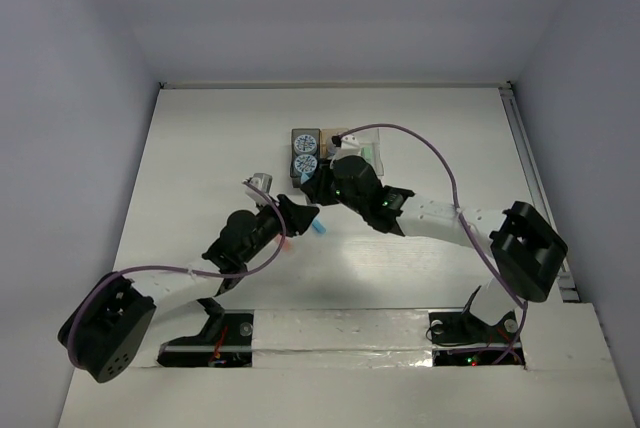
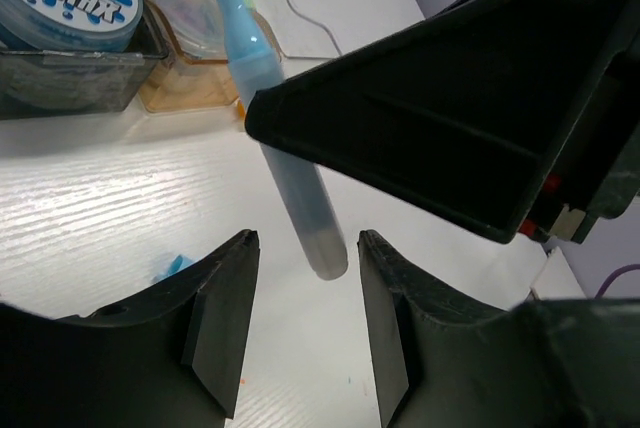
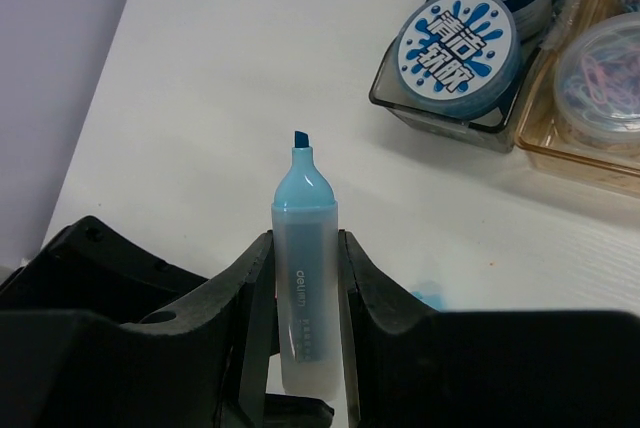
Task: Sort the stationery into containers
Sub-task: Pick up the pen from the center of the board.
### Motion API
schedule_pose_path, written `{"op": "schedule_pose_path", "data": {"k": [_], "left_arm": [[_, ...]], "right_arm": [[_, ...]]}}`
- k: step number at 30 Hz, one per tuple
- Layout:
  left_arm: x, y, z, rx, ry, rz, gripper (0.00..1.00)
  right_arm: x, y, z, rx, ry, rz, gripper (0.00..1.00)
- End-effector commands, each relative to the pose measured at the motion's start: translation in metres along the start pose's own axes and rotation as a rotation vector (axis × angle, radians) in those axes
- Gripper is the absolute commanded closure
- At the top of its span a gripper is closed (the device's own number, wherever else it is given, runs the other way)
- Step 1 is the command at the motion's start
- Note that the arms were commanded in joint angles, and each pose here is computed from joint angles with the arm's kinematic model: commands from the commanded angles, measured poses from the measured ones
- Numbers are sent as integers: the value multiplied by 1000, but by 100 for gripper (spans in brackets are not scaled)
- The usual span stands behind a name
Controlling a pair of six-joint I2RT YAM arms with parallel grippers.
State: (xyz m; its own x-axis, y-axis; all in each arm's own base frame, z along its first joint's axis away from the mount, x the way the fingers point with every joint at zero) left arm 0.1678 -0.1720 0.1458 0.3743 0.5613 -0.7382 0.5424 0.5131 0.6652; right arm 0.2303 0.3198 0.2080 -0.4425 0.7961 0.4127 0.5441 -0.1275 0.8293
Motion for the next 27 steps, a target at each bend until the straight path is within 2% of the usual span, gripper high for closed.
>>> {"op": "schedule_pose_path", "data": {"k": [1,7,10,13,16,18,19,22,24,25,27], "left_arm": [[-23,20,9,-84,-113,6,60],[-21,19,12,-83,-112,-1,62],[-20,18,13,-79,-110,-3,67],[-19,17,14,-73,-106,-5,75],[-19,17,13,-78,-102,-2,98],[-19,19,10,-87,-90,8,100],[-19,19,9,-91,-85,13,100],[-16,20,0,-104,-63,42,100],[-10,15,-8,-94,-39,51,100],[-12,18,-12,-115,-48,55,100],[-6,14,-18,-105,-18,62,100]], "right_arm": [[11,10,-8,-58,68,29,94],[17,0,-6,-32,83,29,94],[20,-2,-6,-31,95,30,94],[23,-2,-9,-37,102,28,94],[23,0,-11,-39,103,19,94],[22,-2,-12,-32,94,17,90],[20,-3,-13,-27,86,10,78],[18,-3,-21,-8,95,-8,53],[15,7,-32,-18,133,5,45],[12,6,-36,-6,157,9,36],[16,16,-51,-30,200,8,27]]}}
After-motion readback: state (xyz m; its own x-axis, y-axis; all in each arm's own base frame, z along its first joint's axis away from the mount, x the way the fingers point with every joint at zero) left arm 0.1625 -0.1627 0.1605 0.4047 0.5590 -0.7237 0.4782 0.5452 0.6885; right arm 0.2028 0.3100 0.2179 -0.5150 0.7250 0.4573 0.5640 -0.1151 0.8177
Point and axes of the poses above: each gripper's point midway between its finger pads, its own z axis out along the fingers, its own x axis along the line the jaws close on, y = z × x, the point moved 10 cm from there along -z, back along the fingers, and after that the axes turned 7 degrees about -z, right-handed, at the moved point
